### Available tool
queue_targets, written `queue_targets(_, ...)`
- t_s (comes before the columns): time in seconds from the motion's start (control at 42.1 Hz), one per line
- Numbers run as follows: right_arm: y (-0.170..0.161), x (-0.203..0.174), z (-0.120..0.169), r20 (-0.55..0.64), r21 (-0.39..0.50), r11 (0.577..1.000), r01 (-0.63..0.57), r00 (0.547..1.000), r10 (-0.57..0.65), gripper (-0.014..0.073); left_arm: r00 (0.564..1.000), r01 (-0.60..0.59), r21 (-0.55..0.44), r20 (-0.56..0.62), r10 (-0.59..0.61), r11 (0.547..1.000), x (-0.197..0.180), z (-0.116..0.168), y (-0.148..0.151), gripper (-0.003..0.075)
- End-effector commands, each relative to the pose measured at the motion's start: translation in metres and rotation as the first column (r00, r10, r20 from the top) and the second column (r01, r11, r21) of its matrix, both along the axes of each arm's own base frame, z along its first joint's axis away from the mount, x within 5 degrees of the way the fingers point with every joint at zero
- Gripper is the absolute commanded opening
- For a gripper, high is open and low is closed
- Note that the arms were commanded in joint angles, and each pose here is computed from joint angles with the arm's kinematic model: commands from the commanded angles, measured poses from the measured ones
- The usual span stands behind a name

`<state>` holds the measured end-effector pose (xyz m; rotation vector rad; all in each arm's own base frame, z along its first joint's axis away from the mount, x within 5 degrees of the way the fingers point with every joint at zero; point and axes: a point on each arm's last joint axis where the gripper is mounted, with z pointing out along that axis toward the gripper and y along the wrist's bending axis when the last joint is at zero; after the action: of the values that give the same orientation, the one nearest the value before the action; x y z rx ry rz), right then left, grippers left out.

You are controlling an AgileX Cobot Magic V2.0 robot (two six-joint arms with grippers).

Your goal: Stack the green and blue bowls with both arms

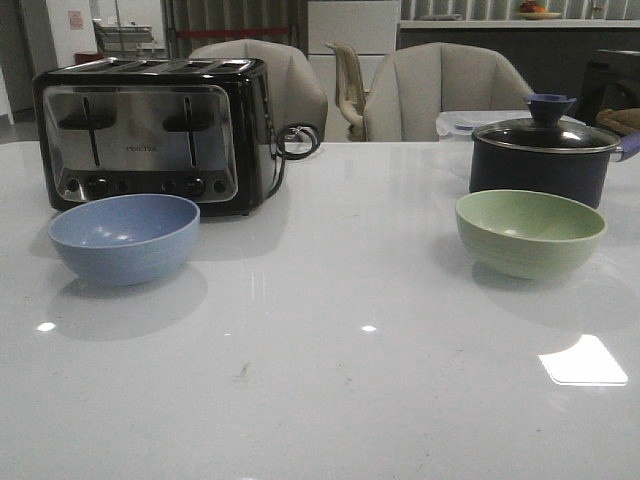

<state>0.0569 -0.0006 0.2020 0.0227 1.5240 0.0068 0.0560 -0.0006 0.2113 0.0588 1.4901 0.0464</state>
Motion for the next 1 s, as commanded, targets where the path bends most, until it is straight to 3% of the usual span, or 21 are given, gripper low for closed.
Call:
queue_targets(0.0, 0.000, -0.003, 0.012, 0.119, -0.010, 1.000, 0.007, 0.993, -0.006, 0.0036, 0.995, -0.008, -0.018, 0.099, 0.010, 1.000, -0.002, 0.007, 0.001, 0.0098)
queue_targets(0.761, 0.000, -0.003, 0.013, 0.137, -0.011, 1.000, 0.007, 0.991, -0.006, 0.0036, 0.993, -0.009, -0.023, 0.116, 0.011, 1.000, -0.002, 0.008, 0.001, 0.0098)
queue_targets(0.975, 0.000, -0.010, 0.044, 0.210, -0.011, 1.000, 0.008, 0.978, -0.006, 0.0036, 0.972, -0.001, -0.052, 0.234, 0.013, 0.999, -0.012, 0.047, 0.002, 0.0098)
